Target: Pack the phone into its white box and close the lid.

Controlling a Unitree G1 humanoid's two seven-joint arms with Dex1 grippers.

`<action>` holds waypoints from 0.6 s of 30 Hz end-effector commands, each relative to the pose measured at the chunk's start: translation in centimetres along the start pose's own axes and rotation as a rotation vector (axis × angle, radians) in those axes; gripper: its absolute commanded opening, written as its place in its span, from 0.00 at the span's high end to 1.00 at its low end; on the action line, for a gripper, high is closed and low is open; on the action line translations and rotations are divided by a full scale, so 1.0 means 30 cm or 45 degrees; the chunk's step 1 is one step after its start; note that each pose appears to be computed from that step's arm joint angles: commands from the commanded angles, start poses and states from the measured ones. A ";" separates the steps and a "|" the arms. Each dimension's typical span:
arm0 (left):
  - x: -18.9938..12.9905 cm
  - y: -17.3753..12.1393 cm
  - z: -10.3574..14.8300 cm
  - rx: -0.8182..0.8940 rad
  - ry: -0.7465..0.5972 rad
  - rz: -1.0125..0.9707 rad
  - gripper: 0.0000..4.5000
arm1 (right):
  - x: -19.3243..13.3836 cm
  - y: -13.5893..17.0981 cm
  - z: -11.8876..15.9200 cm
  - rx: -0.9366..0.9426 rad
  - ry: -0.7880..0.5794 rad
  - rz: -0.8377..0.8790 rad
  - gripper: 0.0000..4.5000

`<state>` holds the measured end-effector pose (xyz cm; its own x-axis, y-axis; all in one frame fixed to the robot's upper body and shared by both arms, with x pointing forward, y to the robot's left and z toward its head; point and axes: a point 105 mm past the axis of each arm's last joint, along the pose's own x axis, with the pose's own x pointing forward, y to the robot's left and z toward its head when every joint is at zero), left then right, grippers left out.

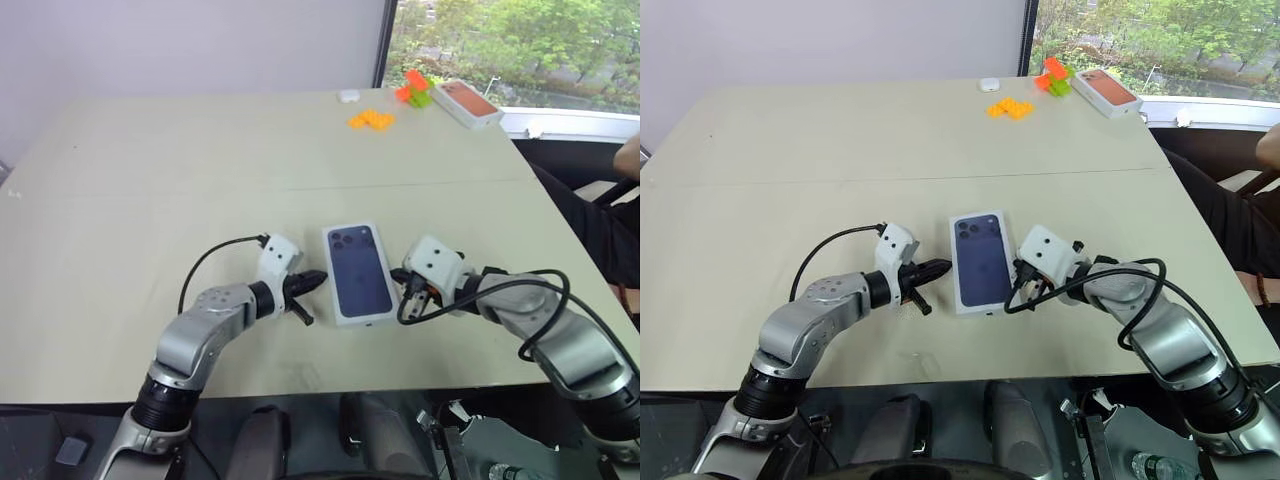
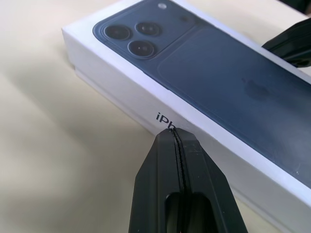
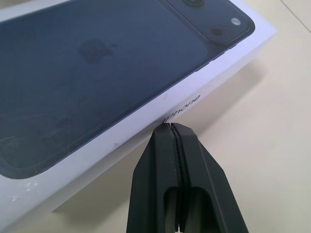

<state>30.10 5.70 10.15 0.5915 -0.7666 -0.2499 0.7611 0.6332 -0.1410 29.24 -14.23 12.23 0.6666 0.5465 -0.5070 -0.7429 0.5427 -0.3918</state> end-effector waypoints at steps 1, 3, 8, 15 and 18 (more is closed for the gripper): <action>0.003 -0.048 0.055 0.056 -0.068 -0.081 1.00 | -0.015 -0.005 0.049 -0.042 -0.070 -0.013 0.99; 0.002 -0.052 0.046 0.061 -0.053 -0.091 1.00 | -0.014 -0.004 0.048 -0.041 -0.069 -0.011 0.99; 0.003 -0.055 0.040 0.063 -0.045 -0.098 1.00 | -0.013 0.001 0.043 -0.042 -0.062 -0.006 0.99; 0.003 -0.062 0.026 0.096 -0.013 -0.113 1.00 | -0.012 0.010 0.030 -0.054 -0.043 0.002 0.99; 0.002 -0.061 0.024 0.108 -0.004 -0.113 1.00 | -0.014 0.007 0.027 -0.065 -0.037 -0.006 0.99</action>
<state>29.47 5.48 9.64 0.5489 -0.7849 -0.2874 0.7937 0.5973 -0.1153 29.11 -14.57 11.78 0.6664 0.5304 -0.5240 -0.7423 0.5378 -0.3998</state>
